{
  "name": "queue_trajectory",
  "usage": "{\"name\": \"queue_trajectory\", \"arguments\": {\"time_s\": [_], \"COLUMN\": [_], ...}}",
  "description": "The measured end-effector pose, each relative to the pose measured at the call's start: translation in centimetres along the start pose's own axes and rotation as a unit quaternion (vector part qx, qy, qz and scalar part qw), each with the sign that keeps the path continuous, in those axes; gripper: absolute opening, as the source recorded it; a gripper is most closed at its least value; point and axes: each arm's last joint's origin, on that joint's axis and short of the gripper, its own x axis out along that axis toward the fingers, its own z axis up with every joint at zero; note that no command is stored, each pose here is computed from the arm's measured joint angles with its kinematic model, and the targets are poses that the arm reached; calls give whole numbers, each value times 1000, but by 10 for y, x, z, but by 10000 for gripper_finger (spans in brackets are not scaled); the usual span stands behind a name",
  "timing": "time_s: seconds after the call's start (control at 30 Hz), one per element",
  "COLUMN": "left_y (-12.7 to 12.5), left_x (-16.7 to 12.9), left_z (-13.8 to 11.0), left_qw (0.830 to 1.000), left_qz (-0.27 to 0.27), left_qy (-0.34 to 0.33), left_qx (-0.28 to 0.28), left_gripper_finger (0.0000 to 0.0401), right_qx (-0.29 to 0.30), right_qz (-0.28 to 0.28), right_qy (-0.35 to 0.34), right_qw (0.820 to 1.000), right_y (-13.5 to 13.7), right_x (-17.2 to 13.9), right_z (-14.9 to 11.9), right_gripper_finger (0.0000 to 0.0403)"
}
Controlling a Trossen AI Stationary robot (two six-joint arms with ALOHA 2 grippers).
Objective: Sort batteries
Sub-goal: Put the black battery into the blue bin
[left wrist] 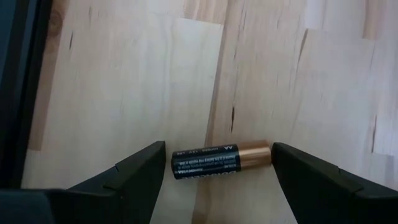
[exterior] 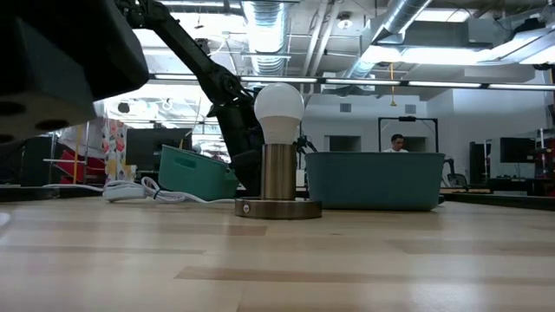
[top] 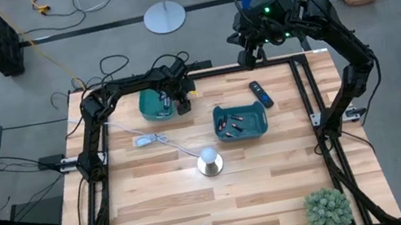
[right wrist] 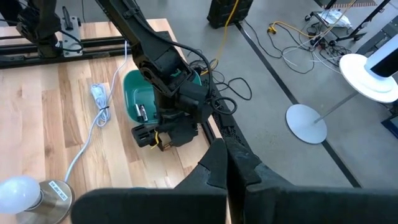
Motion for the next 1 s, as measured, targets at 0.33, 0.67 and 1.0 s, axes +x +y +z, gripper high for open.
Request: {"name": "queue_trajectory", "arguments": {"time_s": [0.33,0.67,1.0], "left_y": [1,1,1], "left_x": [0,0,0], "left_z": [1,1,1], "left_qw": [1000,1000,1000], "left_qz": [6,13,13], "left_qy": [-4,-2,-3], "left_qx": [-15,-17,-17], "left_gripper_finger": [288,244,226], "right_qx": [-1,-1,-1], "right_qz": [0,0,0], "right_qy": [0,0,0], "right_qw": [1000,1000,1000], "right_y": [0,0,0], "right_x": [0,0,0], "right_z": [0,0,0], "right_gripper_finger": [9,9,9]}}
